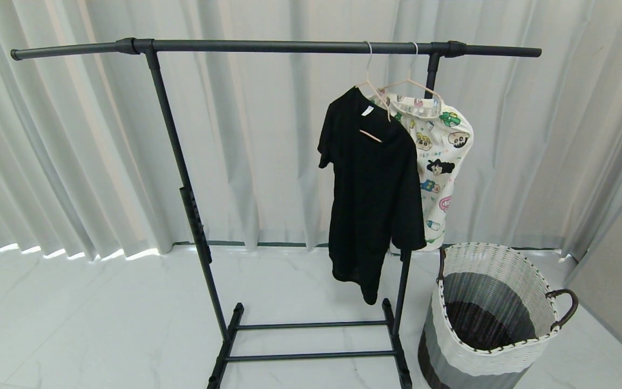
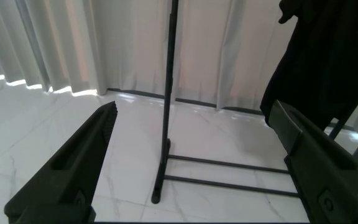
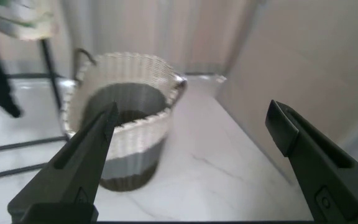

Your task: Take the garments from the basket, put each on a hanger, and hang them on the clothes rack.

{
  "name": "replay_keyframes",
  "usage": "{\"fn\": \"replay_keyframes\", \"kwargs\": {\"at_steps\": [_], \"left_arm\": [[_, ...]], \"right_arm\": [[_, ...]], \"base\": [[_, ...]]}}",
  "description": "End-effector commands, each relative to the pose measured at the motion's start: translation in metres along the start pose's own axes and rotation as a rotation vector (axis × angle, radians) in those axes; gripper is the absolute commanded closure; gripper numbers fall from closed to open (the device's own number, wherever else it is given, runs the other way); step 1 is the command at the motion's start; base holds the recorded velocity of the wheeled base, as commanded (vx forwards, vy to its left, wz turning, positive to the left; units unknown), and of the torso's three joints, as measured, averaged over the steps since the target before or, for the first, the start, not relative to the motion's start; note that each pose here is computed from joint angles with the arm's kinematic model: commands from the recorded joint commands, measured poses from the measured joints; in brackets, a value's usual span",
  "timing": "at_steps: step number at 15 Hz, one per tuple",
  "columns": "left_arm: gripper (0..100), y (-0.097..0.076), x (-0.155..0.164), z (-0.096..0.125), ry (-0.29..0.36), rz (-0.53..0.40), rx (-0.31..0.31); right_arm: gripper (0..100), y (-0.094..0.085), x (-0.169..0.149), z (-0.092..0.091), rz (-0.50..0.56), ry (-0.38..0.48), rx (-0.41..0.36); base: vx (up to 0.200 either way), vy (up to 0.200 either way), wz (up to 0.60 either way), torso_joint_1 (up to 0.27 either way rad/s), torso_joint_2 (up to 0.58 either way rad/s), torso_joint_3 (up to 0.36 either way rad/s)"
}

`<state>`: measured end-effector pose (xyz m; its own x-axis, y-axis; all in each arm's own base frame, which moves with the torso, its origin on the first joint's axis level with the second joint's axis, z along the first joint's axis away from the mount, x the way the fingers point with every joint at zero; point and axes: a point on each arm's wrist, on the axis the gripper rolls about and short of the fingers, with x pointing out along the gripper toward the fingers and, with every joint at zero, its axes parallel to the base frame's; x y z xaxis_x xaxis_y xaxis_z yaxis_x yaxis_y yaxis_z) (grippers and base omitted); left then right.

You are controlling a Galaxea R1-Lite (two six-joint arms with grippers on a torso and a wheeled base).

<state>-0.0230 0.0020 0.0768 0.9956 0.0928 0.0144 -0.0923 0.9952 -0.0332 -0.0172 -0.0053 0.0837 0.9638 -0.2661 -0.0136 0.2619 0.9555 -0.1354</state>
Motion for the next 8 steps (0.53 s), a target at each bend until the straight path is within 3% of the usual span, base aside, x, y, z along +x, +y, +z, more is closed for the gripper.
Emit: {"fn": "replay_keyframes", "kwargs": {"at_steps": [1, 5, 8], "left_arm": [[0, 0.0000, 0.0001, 0.0001, 0.001, 0.001, 0.000], [0, 0.0000, 0.0001, 0.0001, 0.001, 0.001, 0.000], [0, 0.0000, 0.0001, 0.0001, 0.001, 0.001, 0.000]], "right_arm": [[0, -0.0025, -0.0060, -0.0021, -0.040, -0.068, 0.050], [0, -0.0025, -0.0059, -0.0026, -0.040, -0.064, 0.067], [0, -0.0020, -0.0058, -0.0059, -0.033, -0.034, 0.196]], "base": [[0.000, 0.000, 0.00, 0.000, 0.00, 0.000], [0.000, 0.000, 0.00, 0.000, 0.00, 0.000], [0.000, 0.000, 0.00, 0.000, 0.00, 0.000]]}}
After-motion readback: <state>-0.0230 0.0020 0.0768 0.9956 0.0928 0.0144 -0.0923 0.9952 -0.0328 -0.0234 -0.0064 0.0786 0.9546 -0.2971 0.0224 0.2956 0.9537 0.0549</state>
